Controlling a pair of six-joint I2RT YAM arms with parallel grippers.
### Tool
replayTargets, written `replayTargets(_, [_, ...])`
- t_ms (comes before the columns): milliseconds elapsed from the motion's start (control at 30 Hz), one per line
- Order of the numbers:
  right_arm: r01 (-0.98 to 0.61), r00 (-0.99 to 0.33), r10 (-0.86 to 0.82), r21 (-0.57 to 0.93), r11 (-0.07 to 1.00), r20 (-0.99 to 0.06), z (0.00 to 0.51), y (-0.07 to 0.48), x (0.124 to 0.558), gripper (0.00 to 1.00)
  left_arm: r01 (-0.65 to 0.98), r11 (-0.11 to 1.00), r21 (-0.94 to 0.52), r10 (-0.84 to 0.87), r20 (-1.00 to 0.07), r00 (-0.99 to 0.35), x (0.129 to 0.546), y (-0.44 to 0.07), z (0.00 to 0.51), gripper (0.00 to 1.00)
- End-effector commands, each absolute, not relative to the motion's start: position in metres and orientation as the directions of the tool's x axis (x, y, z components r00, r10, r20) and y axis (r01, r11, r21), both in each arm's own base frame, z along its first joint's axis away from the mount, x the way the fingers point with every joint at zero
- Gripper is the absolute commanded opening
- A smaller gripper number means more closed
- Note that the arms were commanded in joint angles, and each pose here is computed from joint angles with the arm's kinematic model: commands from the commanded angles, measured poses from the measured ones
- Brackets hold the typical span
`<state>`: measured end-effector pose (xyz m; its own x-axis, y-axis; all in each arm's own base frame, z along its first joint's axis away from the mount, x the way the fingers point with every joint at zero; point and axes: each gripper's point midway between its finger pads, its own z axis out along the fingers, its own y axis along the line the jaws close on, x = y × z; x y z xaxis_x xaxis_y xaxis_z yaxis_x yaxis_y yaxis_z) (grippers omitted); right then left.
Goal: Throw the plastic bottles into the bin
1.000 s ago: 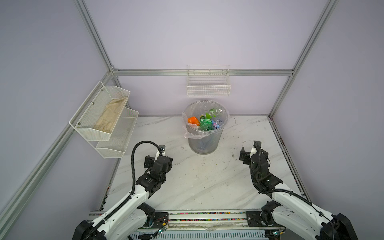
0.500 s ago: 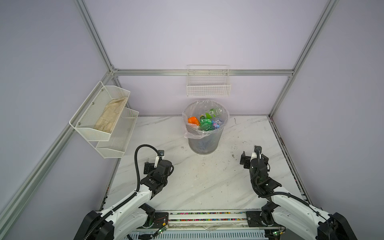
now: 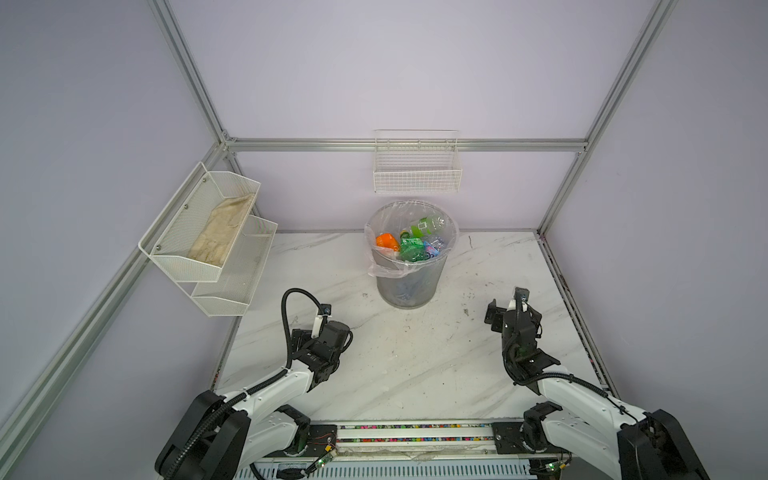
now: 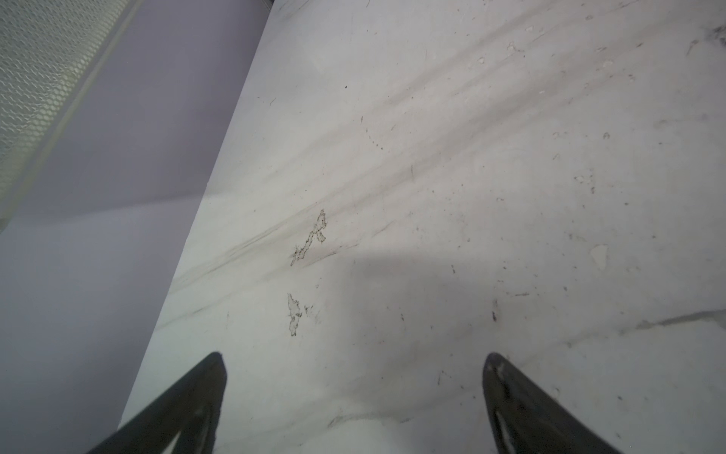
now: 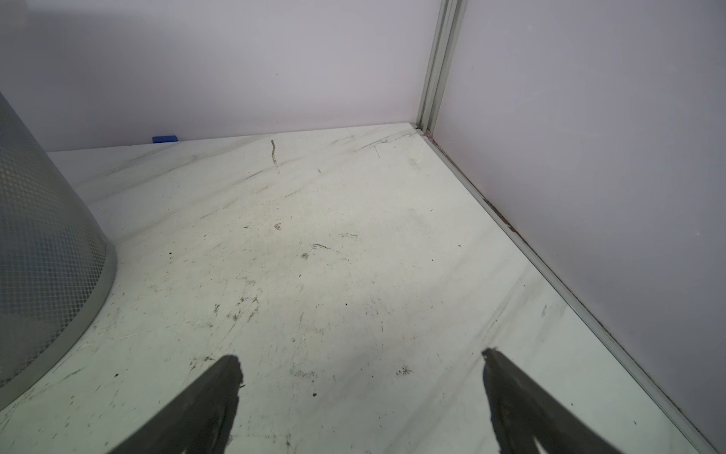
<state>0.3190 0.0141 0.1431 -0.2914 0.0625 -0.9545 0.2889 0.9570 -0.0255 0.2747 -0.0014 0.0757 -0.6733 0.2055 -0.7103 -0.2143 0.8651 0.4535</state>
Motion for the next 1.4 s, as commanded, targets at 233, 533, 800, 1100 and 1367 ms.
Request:
replayTargets(233, [0.33, -0.213, 0.131, 0.055, 0.943, -0.968, 0.157, 0.002, 0.348, 0.98, -0.286, 0.862, 0.419, 0.163, -0.763, -0.626, 0.29, 0.001, 0.097, 1.0])
replayTargets(533, [0.32, -0.221, 0.134, 0.058, 0.946, -0.966, 0.153, 0.002, 0.363, 0.98, -0.312, 0.881, 0.354, 0.126, -0.814, -0.567, 0.292, 0.0, 0.11, 1.0])
replayTargets(800, [0.32, -0.21, 0.139, 0.067, 0.945, -0.968, 0.154, -0.001, 0.362, 0.98, -0.309, 0.899, 0.311, 0.114, -0.847, -0.52, 0.305, 0.002, 0.116, 1.0])
replayTargets(1100, [0.314, -0.18, 0.136, 0.074, 0.946, -0.974, 0.157, 0.0, 0.366, 0.98, -0.353, 0.898, 0.262, 0.085, -0.892, -0.444, 0.306, 0.009, 0.127, 1.0])
replayTargets(1367, [0.31, -0.177, 0.128, 0.068, 0.948, -0.976, 0.156, 0.002, 0.376, 0.98, -0.382, 0.894, 0.233, 0.058, -0.907, -0.417, 0.312, 0.016, 0.129, 1.0])
